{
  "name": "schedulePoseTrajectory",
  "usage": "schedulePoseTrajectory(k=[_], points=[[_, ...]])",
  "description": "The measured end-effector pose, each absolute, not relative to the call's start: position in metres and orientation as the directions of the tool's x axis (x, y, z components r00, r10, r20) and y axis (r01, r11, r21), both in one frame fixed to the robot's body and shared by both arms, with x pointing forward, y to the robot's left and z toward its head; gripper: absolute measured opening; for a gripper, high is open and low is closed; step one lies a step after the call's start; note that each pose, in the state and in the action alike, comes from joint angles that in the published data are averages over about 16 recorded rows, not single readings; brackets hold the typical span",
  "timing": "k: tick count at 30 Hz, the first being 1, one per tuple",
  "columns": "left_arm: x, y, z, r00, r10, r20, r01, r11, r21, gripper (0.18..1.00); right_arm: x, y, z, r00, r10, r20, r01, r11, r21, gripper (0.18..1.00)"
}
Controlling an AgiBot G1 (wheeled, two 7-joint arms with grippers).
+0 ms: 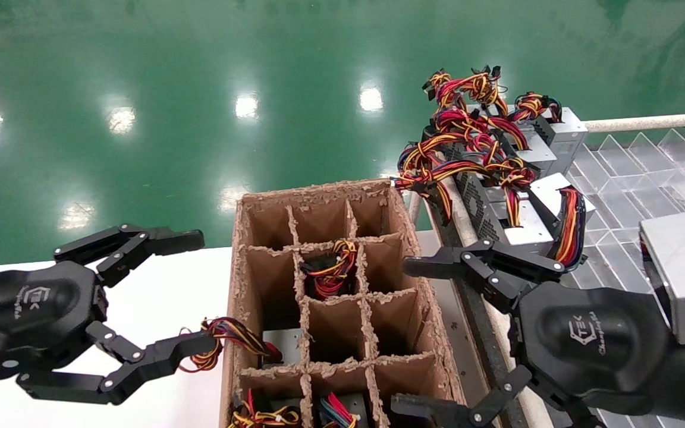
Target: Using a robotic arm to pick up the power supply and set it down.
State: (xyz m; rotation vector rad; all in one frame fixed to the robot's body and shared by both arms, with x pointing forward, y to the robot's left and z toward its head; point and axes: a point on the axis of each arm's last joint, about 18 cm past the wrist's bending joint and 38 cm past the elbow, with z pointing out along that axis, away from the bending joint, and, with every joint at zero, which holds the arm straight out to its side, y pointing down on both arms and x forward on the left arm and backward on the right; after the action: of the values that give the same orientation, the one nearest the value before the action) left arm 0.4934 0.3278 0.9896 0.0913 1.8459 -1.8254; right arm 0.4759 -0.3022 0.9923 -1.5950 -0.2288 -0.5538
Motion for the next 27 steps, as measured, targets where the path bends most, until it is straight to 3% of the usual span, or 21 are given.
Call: schedulePoseTrajectory(k=[18, 27], points=[[0.493, 0.328, 0.990, -0.853, -0.317, -0.414, 0.410, 0.081, -0.908, 1.001, 0.478, -0.300, 0.991, 0.859, -0.179, 0.479, 0.464, -0.121, -0.878, 1.000], [0.493, 0.328, 0.990, -0.853, -0.317, -0.414, 0.410, 0.081, -0.908, 0.989, 0.498, -0.274, 0.976, 0.865, -0.153, 0.478, 0.446, -0.201, -0.872, 1.000]])
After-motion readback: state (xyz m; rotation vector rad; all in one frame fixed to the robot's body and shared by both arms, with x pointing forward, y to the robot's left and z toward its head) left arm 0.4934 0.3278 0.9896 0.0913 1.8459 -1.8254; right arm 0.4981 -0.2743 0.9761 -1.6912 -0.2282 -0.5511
